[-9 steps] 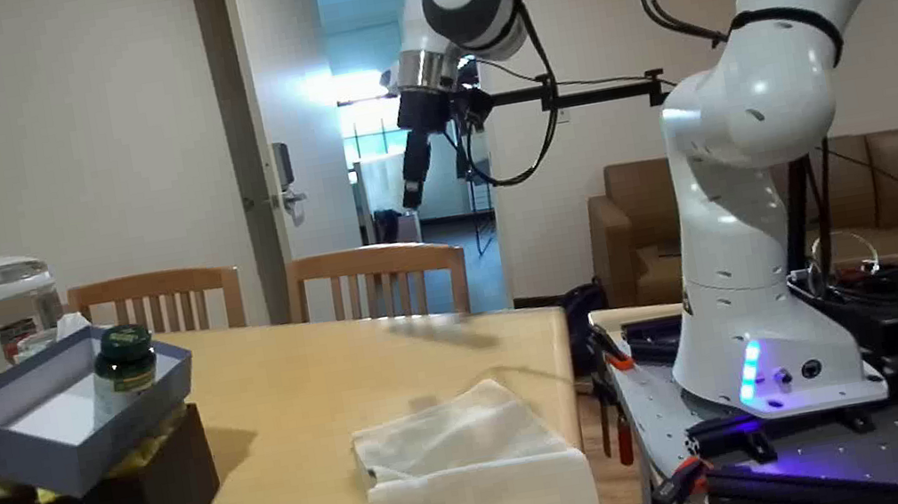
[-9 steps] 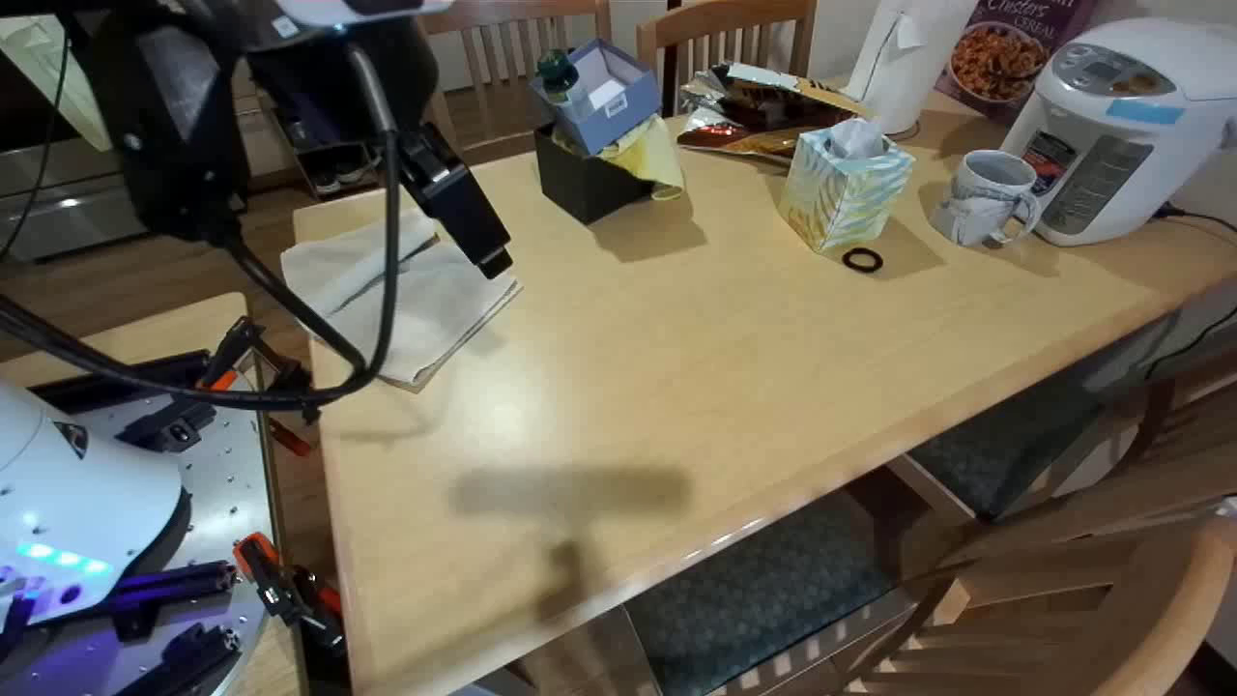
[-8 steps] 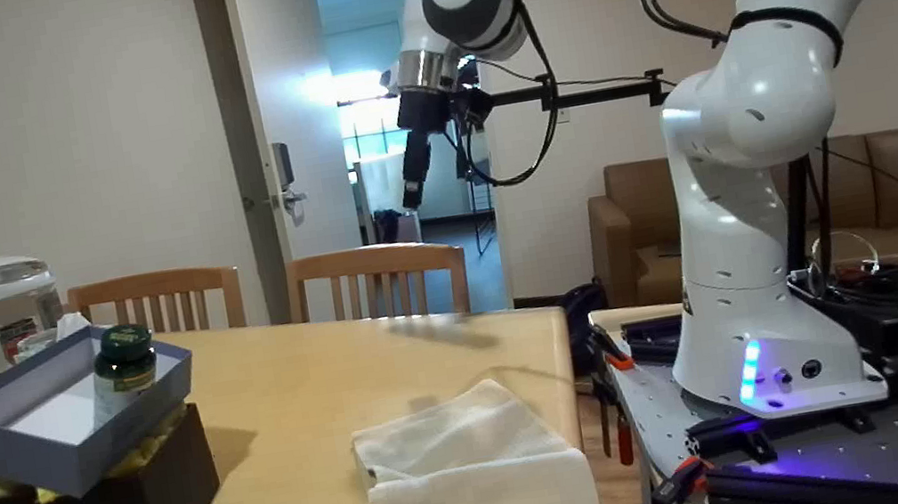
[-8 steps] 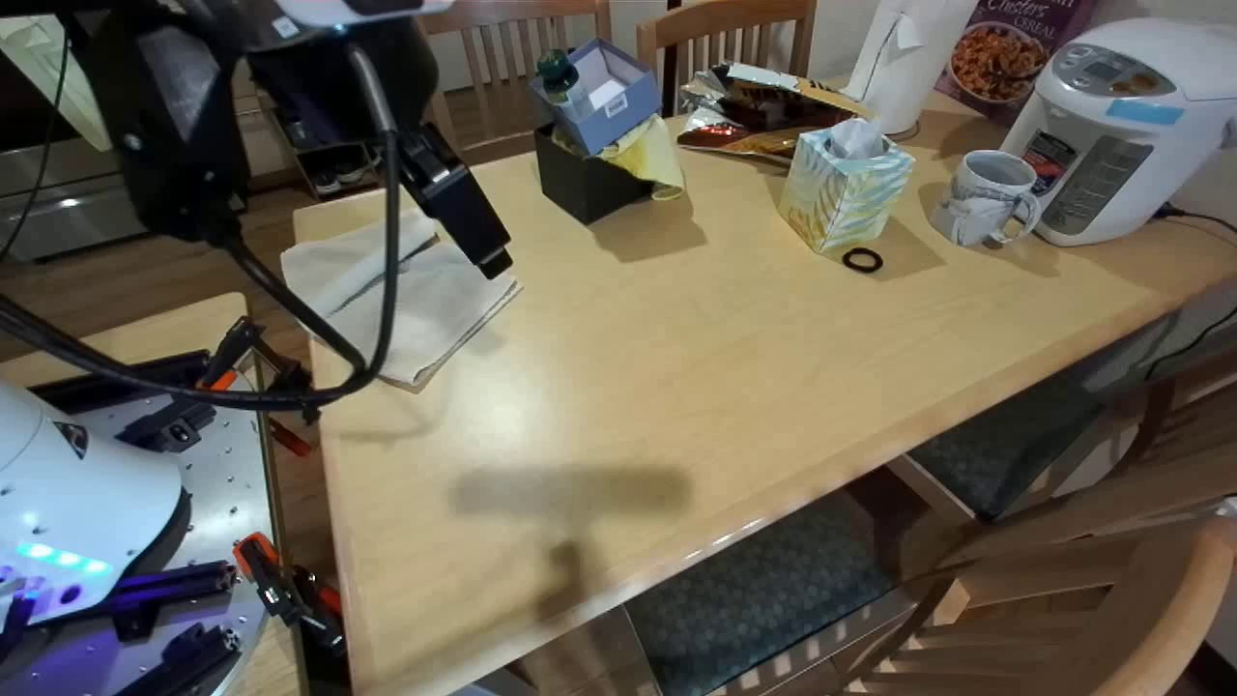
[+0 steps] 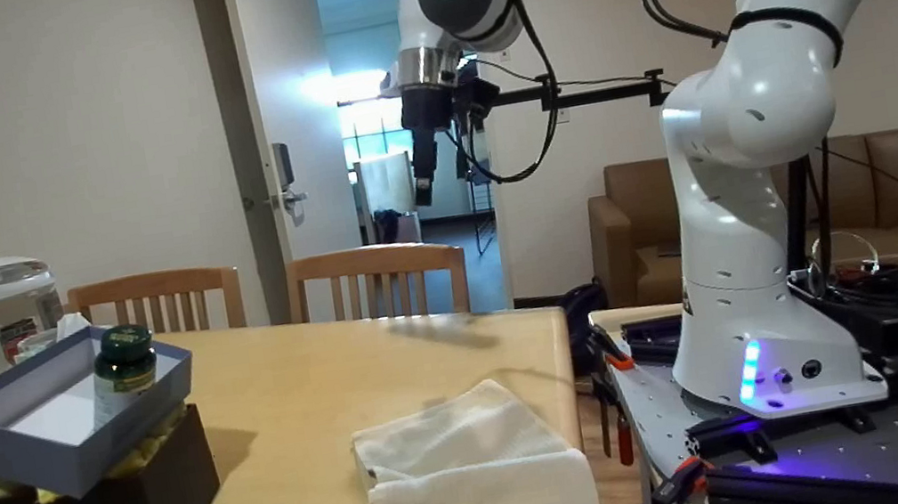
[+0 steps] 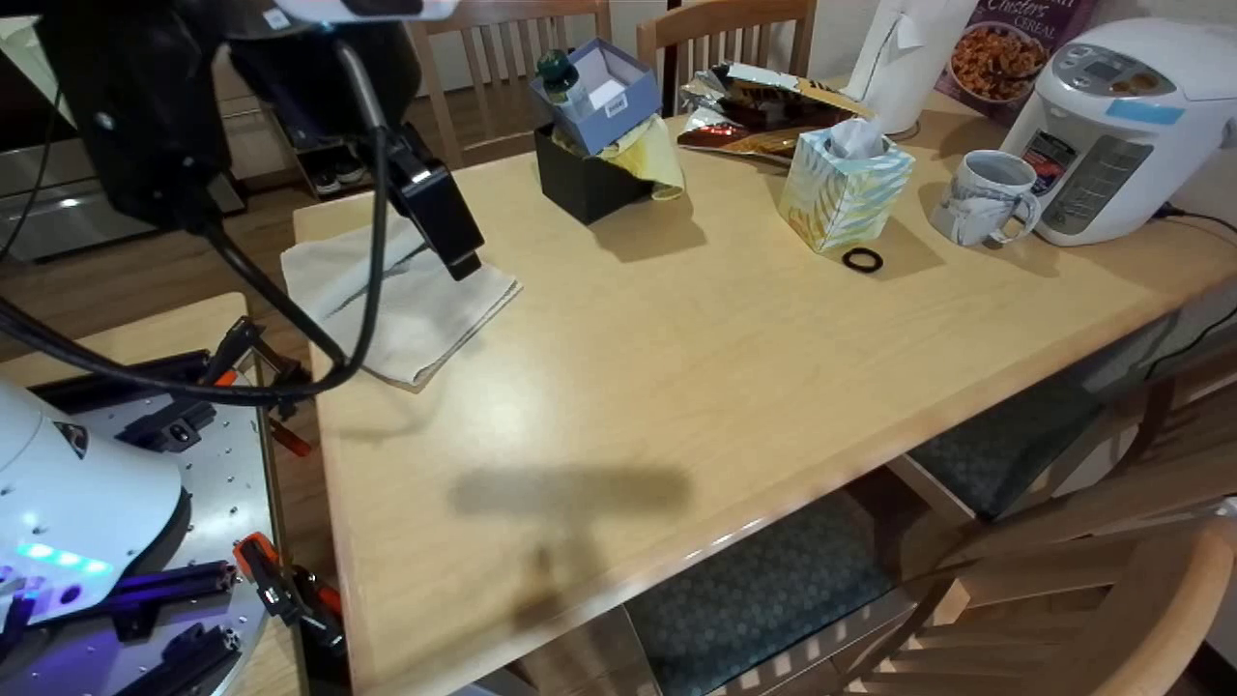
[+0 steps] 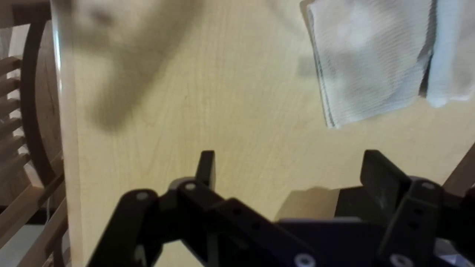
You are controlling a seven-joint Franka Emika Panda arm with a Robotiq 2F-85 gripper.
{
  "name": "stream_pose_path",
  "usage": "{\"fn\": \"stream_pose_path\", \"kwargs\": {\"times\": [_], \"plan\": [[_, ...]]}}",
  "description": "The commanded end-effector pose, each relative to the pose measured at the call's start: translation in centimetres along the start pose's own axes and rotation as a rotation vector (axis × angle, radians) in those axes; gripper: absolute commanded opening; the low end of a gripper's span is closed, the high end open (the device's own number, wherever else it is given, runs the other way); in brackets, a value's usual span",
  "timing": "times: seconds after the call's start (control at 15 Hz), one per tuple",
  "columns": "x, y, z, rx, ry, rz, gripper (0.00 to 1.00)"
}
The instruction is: Pick up the grey object and put it on the table
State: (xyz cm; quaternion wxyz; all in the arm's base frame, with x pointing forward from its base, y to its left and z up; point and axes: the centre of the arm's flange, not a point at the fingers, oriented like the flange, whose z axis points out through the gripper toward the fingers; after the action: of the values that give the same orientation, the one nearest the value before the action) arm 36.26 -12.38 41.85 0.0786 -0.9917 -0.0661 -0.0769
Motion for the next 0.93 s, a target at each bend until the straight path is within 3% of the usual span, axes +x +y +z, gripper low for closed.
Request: {"fn": "stream_pose_path", "kwargs": {"times": [0.0, 0.07, 0.27, 0.47, 0.87], "plan": [[0.8, -0.5, -3.0, 0.055, -0.171, -0.098, 1.00], [1.0, -1.0, -3.6, 0.056, -0.219, -0.128, 1.00], [3.3, -3.3, -4.5, 0.019, -0.221, -0.275, 1.00], [5.4, -6.1, -3.0, -0.015, -0.211, -0.419, 1.00], [7.3, -12.2, -0.3, -0.076, -0.309, -0.686, 1.00]]}}
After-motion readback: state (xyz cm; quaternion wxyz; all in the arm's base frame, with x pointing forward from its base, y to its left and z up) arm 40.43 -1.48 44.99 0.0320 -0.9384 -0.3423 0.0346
